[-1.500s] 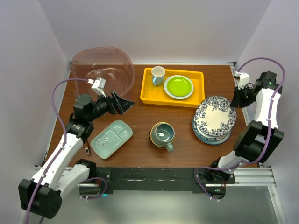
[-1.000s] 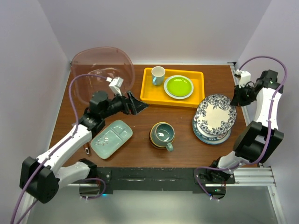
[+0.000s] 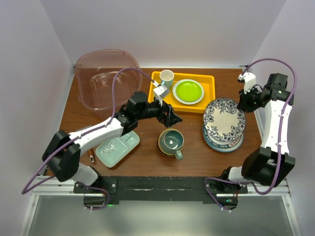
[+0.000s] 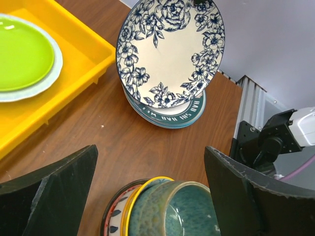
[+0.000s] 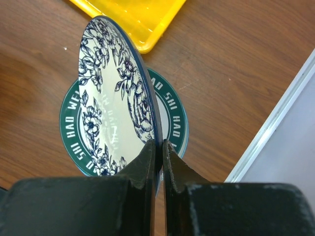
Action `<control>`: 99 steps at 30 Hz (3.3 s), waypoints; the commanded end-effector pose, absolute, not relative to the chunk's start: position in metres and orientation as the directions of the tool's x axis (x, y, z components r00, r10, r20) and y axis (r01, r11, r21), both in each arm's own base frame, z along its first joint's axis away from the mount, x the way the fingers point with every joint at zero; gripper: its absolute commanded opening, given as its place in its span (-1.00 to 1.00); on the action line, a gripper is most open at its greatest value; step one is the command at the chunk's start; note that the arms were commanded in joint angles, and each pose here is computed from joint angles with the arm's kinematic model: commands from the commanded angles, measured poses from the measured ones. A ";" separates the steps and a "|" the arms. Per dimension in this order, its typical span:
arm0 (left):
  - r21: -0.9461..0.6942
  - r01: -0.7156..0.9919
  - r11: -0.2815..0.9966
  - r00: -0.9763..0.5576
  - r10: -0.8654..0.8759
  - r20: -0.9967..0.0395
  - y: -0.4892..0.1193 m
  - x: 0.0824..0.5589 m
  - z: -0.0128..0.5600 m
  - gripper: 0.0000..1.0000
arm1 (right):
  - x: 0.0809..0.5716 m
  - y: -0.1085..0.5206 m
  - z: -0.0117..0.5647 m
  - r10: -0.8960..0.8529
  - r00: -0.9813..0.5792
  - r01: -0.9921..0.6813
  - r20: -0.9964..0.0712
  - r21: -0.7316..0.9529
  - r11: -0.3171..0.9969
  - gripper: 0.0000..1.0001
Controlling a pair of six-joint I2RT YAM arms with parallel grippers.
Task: Place the mixed dishes into the plastic bin
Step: Pick up the plate at the center of the board, then place the plate in the plastic bin.
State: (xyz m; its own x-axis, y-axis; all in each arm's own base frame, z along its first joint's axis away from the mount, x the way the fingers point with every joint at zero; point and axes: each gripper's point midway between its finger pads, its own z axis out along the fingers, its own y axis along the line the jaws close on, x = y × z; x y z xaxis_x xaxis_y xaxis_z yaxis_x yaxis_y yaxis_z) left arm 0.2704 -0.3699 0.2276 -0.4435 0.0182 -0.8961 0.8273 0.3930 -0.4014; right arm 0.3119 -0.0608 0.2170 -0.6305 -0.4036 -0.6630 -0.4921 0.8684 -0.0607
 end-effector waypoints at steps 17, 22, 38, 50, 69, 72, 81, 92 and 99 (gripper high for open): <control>-0.056 0.973 0.223 -0.063 0.024 -0.998 -0.479 0.318 0.245 0.89 | 0.314 -0.035 0.263 -0.512 -0.410 -0.596 -0.755 -0.204 0.777 -1.00; -0.017 0.965 0.261 -0.021 0.012 -1.000 -0.495 0.335 0.232 0.88 | 0.309 -0.028 0.269 -0.535 -0.367 -0.633 -0.761 -0.218 0.743 -1.00; -0.031 0.973 0.228 -0.045 0.056 -0.997 -0.520 0.350 0.201 0.72 | 0.294 0.000 0.286 -0.534 -0.260 -0.726 -0.805 -0.202 0.658 -1.00; -0.124 0.990 0.073 -0.120 -0.068 -0.991 -0.507 0.327 0.243 -1.00 | 0.303 0.009 0.303 -0.458 -0.254 -0.718 -0.852 -0.151 0.680 -1.00; -0.507 0.817 0.275 -0.402 -0.358 -0.842 -0.390 0.362 0.350 -1.00 | 0.327 0.026 0.354 -0.117 -0.405 -0.629 -0.907 0.183 0.756 0.85; -0.531 0.777 0.338 -0.388 -0.406 -0.827 -0.361 0.365 0.362 -1.00 | 0.328 0.030 0.357 -0.083 -0.404 -0.629 -0.911 0.211 0.748 0.90; -0.635 0.573 0.518 -0.319 -0.573 -0.755 -0.238 0.373 0.389 -1.00 | 0.328 0.029 0.315 -0.024 -0.460 -0.579 -0.888 0.279 0.766 0.92; -0.731 0.242 0.638 -0.161 -0.717 -0.679 -0.100 0.400 0.384 -1.00 | 0.326 0.026 0.261 0.011 -0.539 -0.521 -0.842 0.343 0.782 0.92; -0.799 0.005 0.601 -0.065 -0.797 -0.600 -0.043 0.426 0.365 -1.00 | 0.323 0.025 0.247 0.019 -0.551 -0.499 -0.834 0.347 0.794 0.93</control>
